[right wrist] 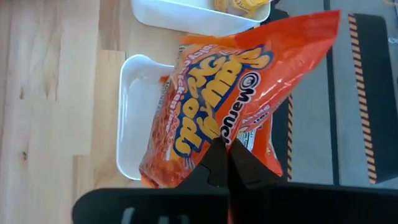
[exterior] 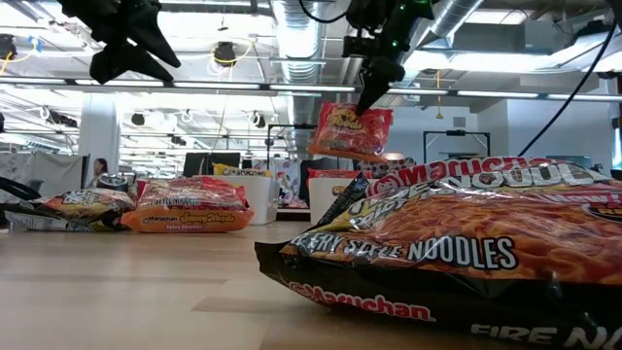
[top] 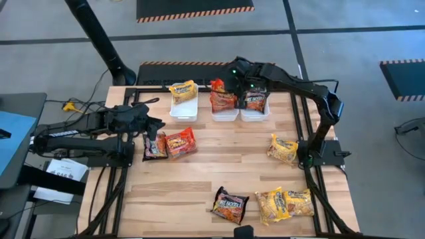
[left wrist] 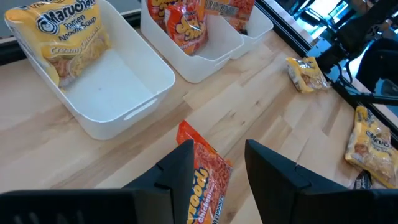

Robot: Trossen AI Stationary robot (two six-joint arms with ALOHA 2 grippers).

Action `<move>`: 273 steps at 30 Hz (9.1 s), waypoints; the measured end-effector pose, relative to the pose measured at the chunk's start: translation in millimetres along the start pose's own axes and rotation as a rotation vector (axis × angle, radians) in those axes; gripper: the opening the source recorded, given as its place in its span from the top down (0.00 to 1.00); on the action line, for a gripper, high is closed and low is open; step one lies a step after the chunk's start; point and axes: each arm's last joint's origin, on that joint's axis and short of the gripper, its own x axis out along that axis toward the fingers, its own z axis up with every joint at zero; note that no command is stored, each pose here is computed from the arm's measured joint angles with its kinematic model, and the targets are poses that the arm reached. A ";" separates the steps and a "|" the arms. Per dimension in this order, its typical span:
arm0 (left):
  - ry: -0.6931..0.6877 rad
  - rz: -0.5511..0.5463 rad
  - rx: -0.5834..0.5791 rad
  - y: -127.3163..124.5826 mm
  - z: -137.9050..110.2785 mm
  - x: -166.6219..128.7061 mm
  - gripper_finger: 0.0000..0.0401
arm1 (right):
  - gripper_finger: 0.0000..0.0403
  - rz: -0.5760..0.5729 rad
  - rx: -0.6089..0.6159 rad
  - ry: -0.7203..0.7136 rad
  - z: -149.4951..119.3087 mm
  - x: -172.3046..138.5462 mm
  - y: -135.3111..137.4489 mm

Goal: Sort Maruchan noodles
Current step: Put the orange noodle pack into the middle white bin, then put the black noodle pack into the right white bin

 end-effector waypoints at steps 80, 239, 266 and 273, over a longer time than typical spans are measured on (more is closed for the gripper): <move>-0.010 0.015 -0.006 0.5 0.2 -0.1 0.68 | 0.58 0.061 0.204 0.059 39.5 116.6 53.2; 0.447 0.239 -0.271 21.3 -28.1 16.0 0.56 | 0.71 0.195 0.579 0.464 3.3 112.7 12.1; 0.763 0.578 -0.209 14.0 -66.8 88.1 0.56 | 0.71 0.202 0.573 0.483 2.5 111.5 13.9; 0.816 0.637 -0.207 22.9 -70.4 104.6 0.56 | 0.71 0.206 0.559 0.480 5.6 111.1 18.6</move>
